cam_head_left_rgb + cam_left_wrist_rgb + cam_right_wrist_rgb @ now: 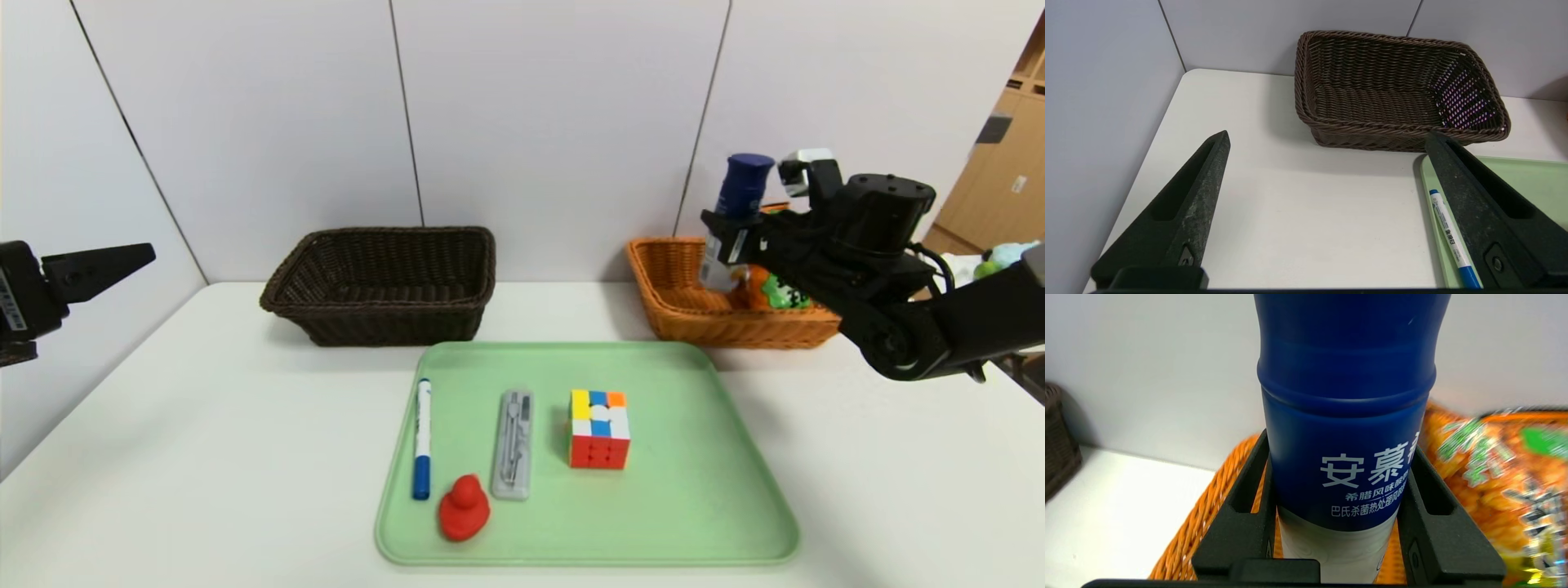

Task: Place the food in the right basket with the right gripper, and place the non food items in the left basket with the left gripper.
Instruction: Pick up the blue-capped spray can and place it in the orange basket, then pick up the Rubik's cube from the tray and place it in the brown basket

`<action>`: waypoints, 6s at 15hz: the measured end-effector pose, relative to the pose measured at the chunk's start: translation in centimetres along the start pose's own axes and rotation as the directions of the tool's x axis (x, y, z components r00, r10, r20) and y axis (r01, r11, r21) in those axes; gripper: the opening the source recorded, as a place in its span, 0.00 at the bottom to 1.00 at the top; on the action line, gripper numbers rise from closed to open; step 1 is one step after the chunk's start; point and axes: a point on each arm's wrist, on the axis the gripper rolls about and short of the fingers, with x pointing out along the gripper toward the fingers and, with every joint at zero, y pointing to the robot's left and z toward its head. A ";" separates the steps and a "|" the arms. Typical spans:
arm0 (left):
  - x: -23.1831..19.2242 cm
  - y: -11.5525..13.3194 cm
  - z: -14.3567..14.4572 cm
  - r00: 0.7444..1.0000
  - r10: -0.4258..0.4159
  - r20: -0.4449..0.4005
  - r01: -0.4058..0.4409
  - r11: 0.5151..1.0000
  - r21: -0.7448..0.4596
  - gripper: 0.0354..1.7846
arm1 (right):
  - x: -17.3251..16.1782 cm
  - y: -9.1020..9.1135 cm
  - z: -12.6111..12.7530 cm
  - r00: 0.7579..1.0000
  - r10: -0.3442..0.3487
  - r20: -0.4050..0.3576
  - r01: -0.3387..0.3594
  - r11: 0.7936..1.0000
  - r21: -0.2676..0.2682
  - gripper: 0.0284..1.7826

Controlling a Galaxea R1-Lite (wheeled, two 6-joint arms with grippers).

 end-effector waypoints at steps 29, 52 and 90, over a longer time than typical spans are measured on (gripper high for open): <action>0.0 0.0 -0.2 1.000 0.001 -0.005 -0.001 1.000 -0.006 0.94 | 2.9 -0.3 -2.9 0.997 -0.064 -0.050 0.064 0.998 -0.004 0.75; 0.3 -0.3 -1.1 0.999 -0.035 0.034 0.035 0.999 0.002 0.94 | -14.8 11.1 4.8 0.921 0.276 -0.276 -0.269 0.961 0.063 0.95; -0.4 -0.3 -3.4 0.999 -0.045 0.008 0.044 0.996 0.077 0.94 | -7.5 21.4 -3.0 0.532 0.077 -0.843 -0.054 0.997 0.056 0.63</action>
